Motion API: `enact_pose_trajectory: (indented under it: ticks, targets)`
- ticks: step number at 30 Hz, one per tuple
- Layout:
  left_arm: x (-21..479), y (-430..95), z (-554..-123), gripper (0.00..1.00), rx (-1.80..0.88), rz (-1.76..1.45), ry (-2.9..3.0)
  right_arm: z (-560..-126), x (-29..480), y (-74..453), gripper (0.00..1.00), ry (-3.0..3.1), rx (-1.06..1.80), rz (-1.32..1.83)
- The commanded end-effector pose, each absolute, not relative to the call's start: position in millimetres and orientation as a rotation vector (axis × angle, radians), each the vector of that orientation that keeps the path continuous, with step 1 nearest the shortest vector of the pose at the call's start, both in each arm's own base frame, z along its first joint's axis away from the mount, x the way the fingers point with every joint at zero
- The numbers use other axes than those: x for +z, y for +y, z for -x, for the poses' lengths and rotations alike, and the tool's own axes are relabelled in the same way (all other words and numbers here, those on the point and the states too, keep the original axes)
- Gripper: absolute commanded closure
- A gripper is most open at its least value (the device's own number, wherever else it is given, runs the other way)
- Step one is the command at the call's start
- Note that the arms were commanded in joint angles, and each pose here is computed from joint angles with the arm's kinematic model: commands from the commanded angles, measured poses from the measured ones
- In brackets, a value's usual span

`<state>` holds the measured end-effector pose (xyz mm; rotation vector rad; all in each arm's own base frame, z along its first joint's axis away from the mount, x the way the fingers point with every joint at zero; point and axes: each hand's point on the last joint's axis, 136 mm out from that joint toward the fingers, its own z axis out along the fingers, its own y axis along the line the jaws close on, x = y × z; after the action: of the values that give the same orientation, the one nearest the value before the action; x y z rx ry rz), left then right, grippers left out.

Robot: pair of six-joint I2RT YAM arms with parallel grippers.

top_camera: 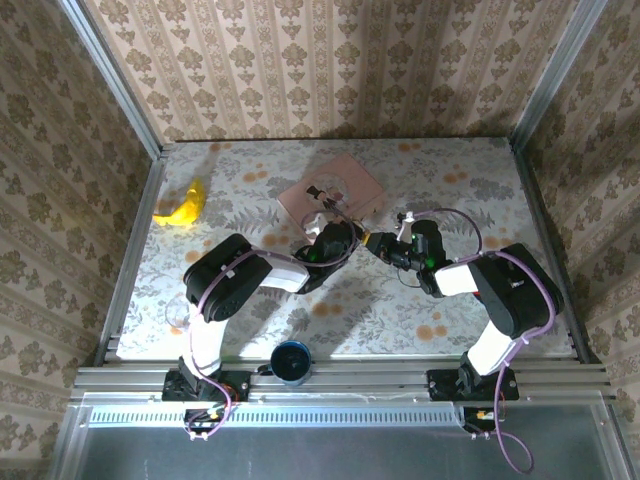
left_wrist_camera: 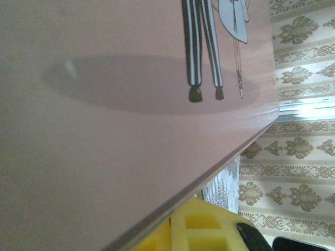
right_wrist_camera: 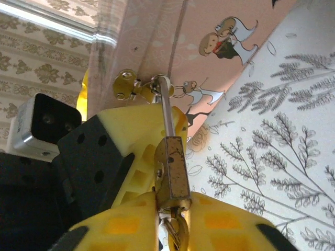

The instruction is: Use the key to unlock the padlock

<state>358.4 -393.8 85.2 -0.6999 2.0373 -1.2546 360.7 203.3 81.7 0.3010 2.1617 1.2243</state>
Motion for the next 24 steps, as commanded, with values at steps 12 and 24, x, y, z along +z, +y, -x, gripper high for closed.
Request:
enact_pose_trajectory:
  ticks: [12,24]
  targets:
    - [87,-395,-336,1.00,-1.345,0.720,2.090,-343,103,182,0.52,2.226,0.991,-0.193]
    - [87,-389,-319,1.00,-1.310,0.744,2.239,-309,100,163,0.66,2.378,0.694,0.057]
